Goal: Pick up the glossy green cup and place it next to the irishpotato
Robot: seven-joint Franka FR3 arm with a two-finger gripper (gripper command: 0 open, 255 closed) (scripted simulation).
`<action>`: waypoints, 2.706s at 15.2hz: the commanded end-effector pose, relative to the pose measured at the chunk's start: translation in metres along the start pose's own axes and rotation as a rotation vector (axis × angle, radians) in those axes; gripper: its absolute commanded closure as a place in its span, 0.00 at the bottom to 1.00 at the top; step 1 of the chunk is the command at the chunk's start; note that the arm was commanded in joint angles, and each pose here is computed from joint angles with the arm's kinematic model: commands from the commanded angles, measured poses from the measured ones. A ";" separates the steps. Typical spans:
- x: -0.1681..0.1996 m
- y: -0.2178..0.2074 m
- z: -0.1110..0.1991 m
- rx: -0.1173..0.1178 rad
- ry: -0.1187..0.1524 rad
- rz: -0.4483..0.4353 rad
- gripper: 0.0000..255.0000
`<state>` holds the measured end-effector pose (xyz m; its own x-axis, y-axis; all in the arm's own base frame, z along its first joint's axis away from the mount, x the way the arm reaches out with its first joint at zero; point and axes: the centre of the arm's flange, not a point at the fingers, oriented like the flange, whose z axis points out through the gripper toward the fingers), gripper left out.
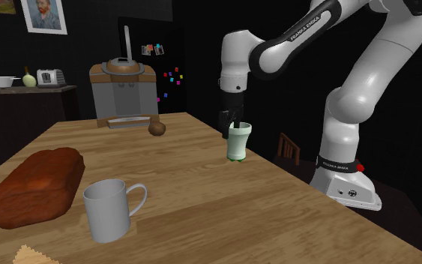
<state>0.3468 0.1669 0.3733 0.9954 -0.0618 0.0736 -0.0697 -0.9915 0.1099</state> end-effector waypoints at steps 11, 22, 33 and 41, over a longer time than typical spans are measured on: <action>-0.001 -0.001 0.004 0.000 0.000 0.000 1.00; 0.001 0.002 -0.022 0.000 0.000 0.000 1.00; 0.005 0.008 -0.080 0.000 0.000 0.000 1.00; 0.009 0.013 -0.122 0.000 0.000 0.000 1.00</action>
<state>0.3472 0.1670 0.4904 0.9953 -0.0618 0.0740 -0.0697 -0.9915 0.1096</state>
